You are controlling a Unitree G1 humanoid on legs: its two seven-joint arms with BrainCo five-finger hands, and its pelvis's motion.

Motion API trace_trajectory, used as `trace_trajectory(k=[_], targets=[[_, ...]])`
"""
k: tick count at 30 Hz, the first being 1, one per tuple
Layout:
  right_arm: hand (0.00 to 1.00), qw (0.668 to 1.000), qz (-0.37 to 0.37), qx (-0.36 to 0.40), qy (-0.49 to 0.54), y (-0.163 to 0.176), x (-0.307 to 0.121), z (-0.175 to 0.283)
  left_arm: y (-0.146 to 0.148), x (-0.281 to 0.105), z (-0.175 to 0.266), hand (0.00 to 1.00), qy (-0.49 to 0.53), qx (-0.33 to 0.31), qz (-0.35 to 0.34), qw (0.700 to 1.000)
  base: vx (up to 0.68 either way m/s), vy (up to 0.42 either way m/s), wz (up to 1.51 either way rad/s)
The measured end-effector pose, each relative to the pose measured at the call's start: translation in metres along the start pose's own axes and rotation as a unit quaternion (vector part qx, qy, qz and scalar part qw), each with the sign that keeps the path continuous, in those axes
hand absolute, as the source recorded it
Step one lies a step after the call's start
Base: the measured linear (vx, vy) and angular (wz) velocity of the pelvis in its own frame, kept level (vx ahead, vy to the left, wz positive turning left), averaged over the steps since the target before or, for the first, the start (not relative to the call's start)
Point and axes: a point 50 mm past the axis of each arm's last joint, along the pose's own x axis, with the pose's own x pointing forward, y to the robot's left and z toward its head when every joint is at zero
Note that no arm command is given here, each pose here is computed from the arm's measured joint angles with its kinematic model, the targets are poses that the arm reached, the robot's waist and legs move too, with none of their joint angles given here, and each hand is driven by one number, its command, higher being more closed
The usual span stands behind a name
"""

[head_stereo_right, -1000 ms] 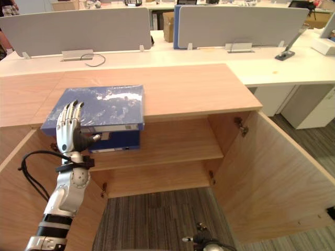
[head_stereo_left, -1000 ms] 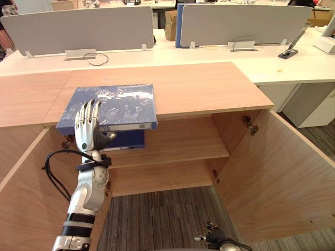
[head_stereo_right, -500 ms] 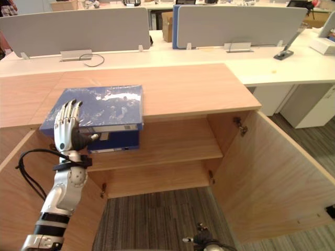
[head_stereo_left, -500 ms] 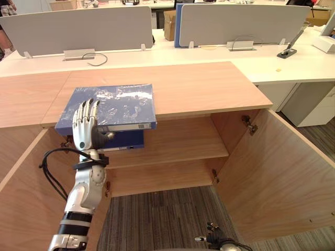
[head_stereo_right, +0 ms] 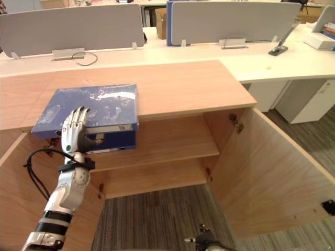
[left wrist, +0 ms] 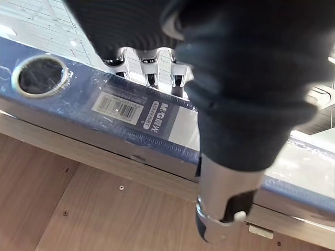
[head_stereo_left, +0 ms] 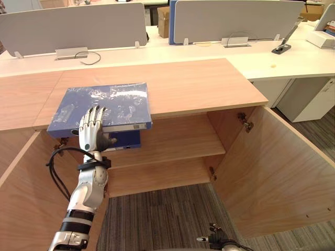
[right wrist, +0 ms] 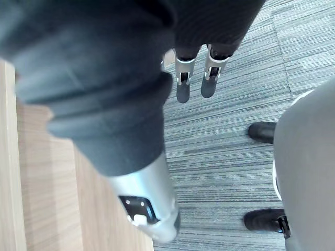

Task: Walk over to the cabinet, pick up the folder, carry it to the office cabinet, place the folder inside the office cabinet, then close the office cabinet door

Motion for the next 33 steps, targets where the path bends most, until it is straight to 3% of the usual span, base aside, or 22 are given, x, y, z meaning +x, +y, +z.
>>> trace_trajectory(k=[17,18,33], targets=[[0.00,1.000,-0.011,0.016,0.009,-0.004,0.001,-0.003,-0.001,0.000,-0.004,0.00,-0.005,0.008,-0.007,1.000,-0.02,0.001,0.00],[0.00,1.000,-0.011,0.016,0.010,-0.004,0.001,-0.003,0.000,0.000,-0.004,1.00,-0.008,0.012,-0.009,1.000,0.00,0.000,0.00],[0.00,0.999,-0.026,0.030,0.016,-0.014,0.001,-0.005,0.013,0.018,0.000,1.00,-0.053,0.032,0.011,0.998,0.00,0.000,0.00]])
